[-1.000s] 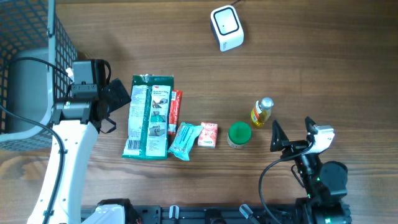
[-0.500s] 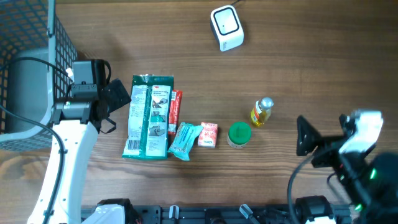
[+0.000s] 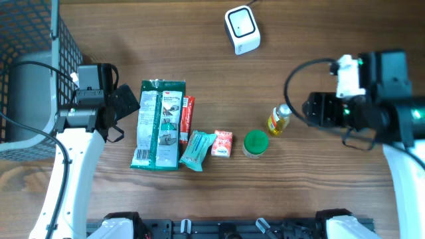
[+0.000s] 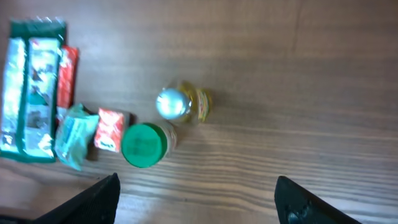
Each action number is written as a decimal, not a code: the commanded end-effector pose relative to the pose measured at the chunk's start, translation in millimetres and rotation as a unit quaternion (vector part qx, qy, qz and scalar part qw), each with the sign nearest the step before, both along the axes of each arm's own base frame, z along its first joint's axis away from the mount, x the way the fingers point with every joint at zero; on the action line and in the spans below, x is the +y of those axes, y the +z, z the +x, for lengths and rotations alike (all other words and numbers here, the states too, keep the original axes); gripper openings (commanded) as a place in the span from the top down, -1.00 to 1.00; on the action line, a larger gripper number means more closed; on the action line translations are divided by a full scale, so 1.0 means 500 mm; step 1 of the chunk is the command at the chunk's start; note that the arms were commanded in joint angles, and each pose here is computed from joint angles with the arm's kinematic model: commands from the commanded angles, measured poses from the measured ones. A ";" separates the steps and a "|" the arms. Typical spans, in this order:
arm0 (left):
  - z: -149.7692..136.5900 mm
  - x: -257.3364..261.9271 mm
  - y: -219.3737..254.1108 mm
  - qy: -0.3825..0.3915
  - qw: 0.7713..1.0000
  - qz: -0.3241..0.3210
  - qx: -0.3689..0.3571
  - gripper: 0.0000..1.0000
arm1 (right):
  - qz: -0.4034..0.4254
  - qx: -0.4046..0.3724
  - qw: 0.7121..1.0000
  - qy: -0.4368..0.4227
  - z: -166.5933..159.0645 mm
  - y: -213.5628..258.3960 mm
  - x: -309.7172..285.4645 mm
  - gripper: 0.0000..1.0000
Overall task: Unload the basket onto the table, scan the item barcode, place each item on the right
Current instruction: 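Reach the right gripper to the yellow oil bottle and grasp it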
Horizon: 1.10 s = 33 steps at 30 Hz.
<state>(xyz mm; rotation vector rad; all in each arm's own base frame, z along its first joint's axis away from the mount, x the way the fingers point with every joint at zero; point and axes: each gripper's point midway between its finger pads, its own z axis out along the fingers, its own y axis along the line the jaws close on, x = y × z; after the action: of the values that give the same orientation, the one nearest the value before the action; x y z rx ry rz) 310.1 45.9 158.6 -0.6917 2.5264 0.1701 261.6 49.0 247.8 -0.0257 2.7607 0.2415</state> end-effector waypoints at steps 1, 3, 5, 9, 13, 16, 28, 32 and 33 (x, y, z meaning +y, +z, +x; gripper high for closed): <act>0.004 0.007 0.005 0.010 1.000 0.003 -0.005 -1.00 | 0.001 0.048 0.998 0.033 0.009 -0.057 0.027 -0.56; 0.004 0.007 0.005 0.010 1.000 0.003 -0.005 -1.00 | -0.002 0.066 0.996 0.053 0.017 -0.092 0.052 -0.57; 0.004 0.007 0.005 0.010 1.000 0.003 -0.005 -1.00 | -0.003 0.076 0.995 0.064 0.021 -0.113 0.068 -0.57; 0.004 0.007 0.005 0.010 1.000 0.003 -0.005 -1.00 | -0.007 0.092 0.992 0.081 0.027 -0.151 0.090 -0.58; 0.004 0.007 0.005 0.010 1.000 0.003 -0.005 -1.00 | -0.008 0.095 0.992 0.083 0.036 -0.182 0.094 -0.60; 0.004 0.007 0.005 0.010 1.000 0.003 -0.005 -1.00 | -0.007 0.090 0.992 0.083 0.043 -0.200 0.095 -0.66; 0.004 0.007 0.005 0.010 1.000 0.003 -0.005 -1.00 | -0.006 0.078 0.993 0.087 0.053 -0.251 0.098 -0.74; 0.004 0.007 0.005 0.010 1.000 0.003 -0.005 -1.00 | -0.005 0.073 0.994 0.086 0.058 -0.250 0.099 -0.75; 0.004 0.007 0.005 0.010 1.000 0.003 -0.005 -1.00 | -0.005 0.072 0.994 0.086 0.059 -0.250 0.099 -0.75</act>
<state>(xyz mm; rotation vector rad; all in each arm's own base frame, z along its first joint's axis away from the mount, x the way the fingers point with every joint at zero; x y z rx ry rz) 310.1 45.9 158.6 -0.6917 2.5264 0.1701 292.0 94.8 127.0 -0.2331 2.8985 0.2632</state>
